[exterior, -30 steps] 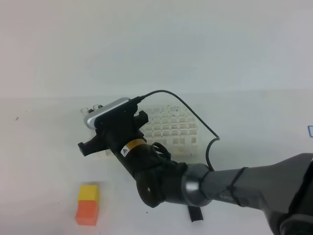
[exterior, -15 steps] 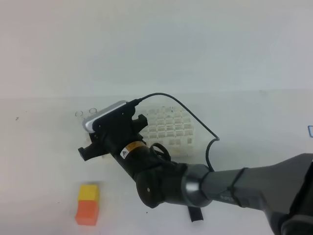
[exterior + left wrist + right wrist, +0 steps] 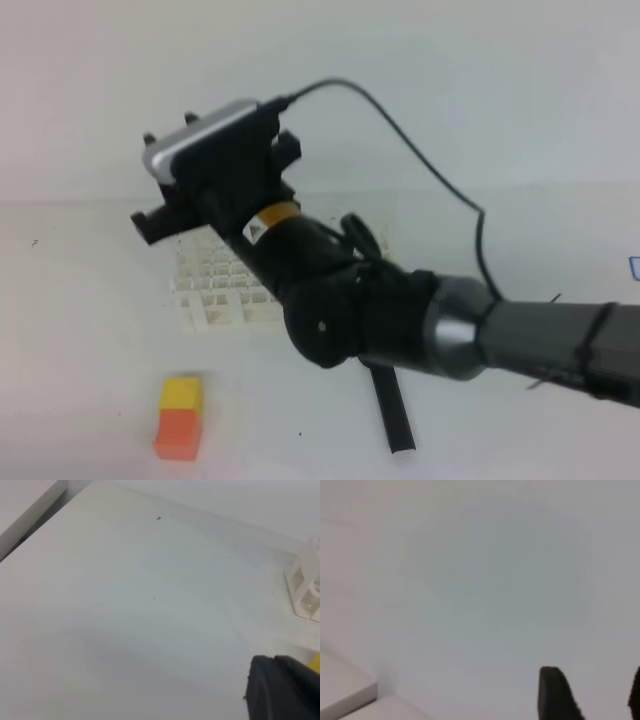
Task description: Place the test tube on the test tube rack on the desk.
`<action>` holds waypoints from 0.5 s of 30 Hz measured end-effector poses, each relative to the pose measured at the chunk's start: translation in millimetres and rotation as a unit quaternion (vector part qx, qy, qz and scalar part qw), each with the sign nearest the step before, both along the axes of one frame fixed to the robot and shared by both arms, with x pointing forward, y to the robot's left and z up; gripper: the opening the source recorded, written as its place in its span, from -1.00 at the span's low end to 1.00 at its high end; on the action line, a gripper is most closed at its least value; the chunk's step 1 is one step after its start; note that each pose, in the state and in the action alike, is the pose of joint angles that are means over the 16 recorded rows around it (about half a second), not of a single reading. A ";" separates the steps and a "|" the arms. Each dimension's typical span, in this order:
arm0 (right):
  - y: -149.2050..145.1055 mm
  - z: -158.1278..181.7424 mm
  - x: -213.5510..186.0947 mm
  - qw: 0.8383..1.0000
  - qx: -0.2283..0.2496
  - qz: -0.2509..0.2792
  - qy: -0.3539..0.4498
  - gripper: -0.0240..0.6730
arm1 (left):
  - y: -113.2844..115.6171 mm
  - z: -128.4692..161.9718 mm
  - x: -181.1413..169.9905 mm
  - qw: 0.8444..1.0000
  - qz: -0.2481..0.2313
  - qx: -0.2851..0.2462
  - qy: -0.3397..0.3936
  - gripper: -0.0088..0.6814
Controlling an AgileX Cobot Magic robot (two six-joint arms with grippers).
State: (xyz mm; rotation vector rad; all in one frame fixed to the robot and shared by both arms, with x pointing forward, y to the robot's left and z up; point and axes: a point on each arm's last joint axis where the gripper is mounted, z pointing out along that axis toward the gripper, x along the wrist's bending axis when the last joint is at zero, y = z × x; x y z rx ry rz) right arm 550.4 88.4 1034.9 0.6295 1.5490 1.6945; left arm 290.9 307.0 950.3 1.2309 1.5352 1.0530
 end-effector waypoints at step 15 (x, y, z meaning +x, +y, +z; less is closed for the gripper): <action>-53.6 164.7 -65.3 0.972 -0.098 0.064 -0.203 -0.91 | 0.0 -1.4 0.1 1.000 0.000 0.000 0.003 -0.98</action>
